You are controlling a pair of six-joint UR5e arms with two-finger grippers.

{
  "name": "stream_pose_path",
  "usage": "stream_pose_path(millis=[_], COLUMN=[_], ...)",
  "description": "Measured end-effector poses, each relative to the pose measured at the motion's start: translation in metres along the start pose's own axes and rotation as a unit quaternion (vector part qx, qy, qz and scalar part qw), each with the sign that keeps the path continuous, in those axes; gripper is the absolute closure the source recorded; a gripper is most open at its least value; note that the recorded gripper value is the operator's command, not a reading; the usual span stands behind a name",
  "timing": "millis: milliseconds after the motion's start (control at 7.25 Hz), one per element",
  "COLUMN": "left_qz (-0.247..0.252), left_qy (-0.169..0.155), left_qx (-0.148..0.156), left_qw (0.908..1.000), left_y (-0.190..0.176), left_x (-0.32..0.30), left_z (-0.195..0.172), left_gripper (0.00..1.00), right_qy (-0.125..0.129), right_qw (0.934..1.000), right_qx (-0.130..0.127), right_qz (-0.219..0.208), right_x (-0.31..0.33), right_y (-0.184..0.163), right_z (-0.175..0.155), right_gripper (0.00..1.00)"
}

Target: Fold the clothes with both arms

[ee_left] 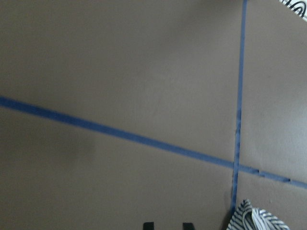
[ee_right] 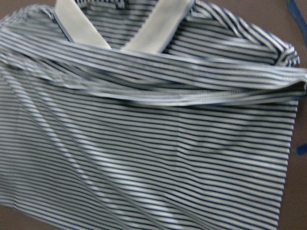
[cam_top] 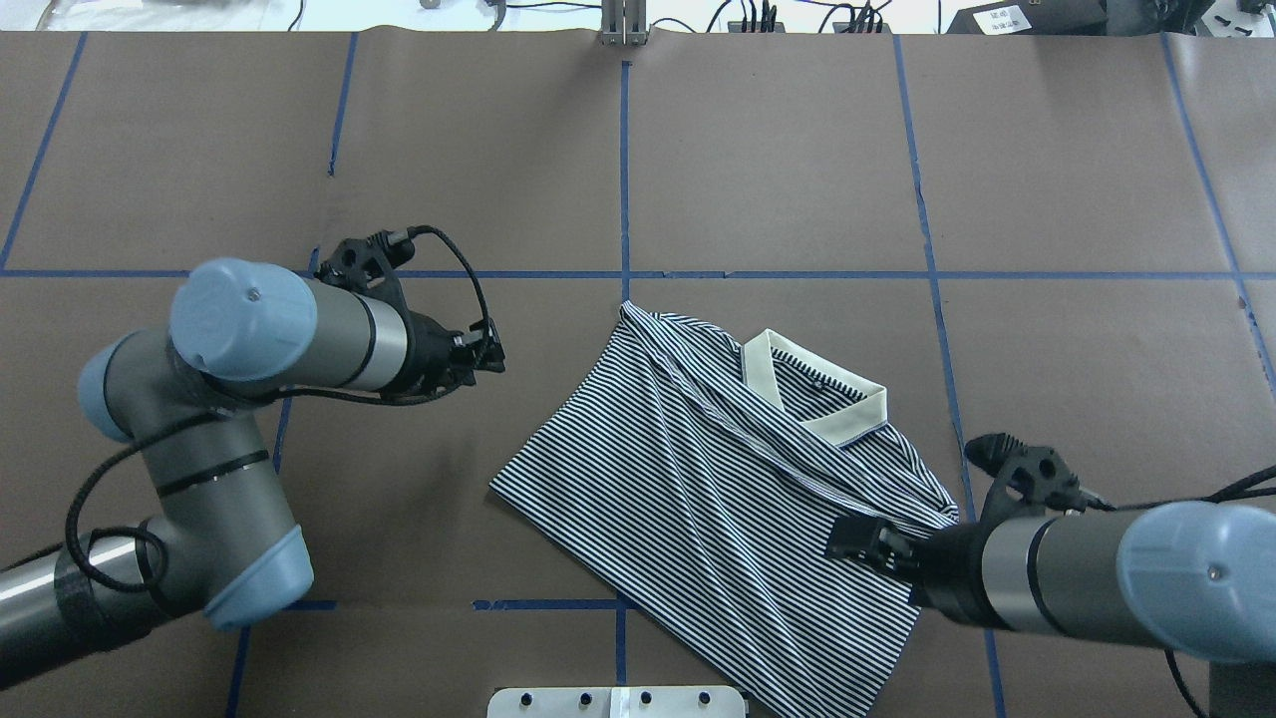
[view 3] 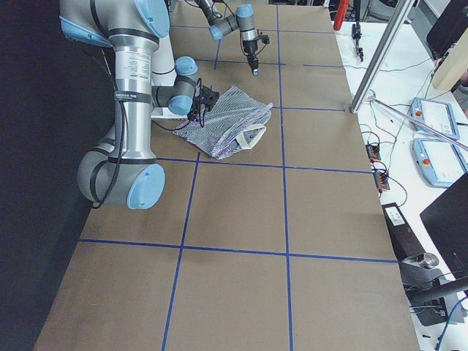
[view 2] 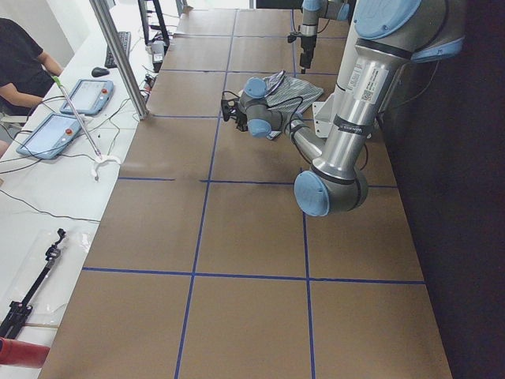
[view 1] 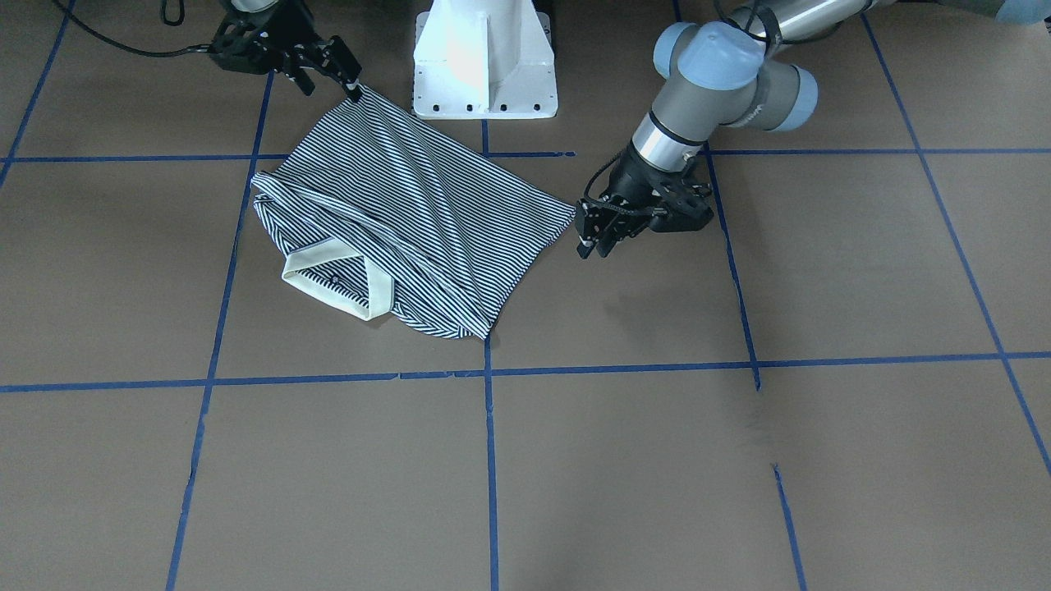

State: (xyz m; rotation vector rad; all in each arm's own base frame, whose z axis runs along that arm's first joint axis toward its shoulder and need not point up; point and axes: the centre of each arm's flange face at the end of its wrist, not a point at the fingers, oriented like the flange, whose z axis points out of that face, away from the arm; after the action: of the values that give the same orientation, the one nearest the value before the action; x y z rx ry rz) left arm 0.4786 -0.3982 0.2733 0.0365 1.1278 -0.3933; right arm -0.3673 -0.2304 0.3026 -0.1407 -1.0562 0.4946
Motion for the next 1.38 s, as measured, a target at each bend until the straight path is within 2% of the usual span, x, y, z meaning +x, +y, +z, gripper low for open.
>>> stream_pose_path(millis=[138, 414, 828, 966, 1241, 1379], left_qz=[-0.006, -0.004, -0.003, -0.003, -0.004, -0.007], left_qy=[-0.027, -0.057, -0.073, -0.079, -0.086, -0.084], left_qx=[-0.001, -0.008, -0.009, -0.007, -0.002, -0.002], left_qw=[0.9996, 0.9983, 0.9973, 0.9969, 0.9963, 0.9964], left_y=[0.038, 0.086, 0.097, 0.096, 0.096, 0.096], left_x=[-0.001, -0.010, -0.018, -0.019, -0.020, -0.018], left_z=[0.012, 0.036, 0.049, 0.050, 0.052, 0.050], left_gripper=[0.55, 0.53, 0.49, 0.53, 1.00, 1.00], right_qy=[-0.013, -0.015, -0.008, -0.007, -0.006, -0.006], right_qw=[0.9993, 0.9975, 0.9968, 0.9967, 0.9966, 0.9965], right_qx=[0.031, 0.061, 0.070, 0.072, 0.074, 0.074], right_qz=[0.018, 0.033, 0.037, 0.037, 0.037, 0.038], right_x=[-0.009, -0.011, -0.009, -0.008, -0.009, -0.009], right_y=[-0.031, -0.061, -0.069, -0.071, -0.071, -0.071], right_z=[-0.007, -0.004, 0.005, 0.007, 0.009, 0.010], right_gripper=[0.00, 0.00, 0.00, 0.00, 0.00, 0.00])
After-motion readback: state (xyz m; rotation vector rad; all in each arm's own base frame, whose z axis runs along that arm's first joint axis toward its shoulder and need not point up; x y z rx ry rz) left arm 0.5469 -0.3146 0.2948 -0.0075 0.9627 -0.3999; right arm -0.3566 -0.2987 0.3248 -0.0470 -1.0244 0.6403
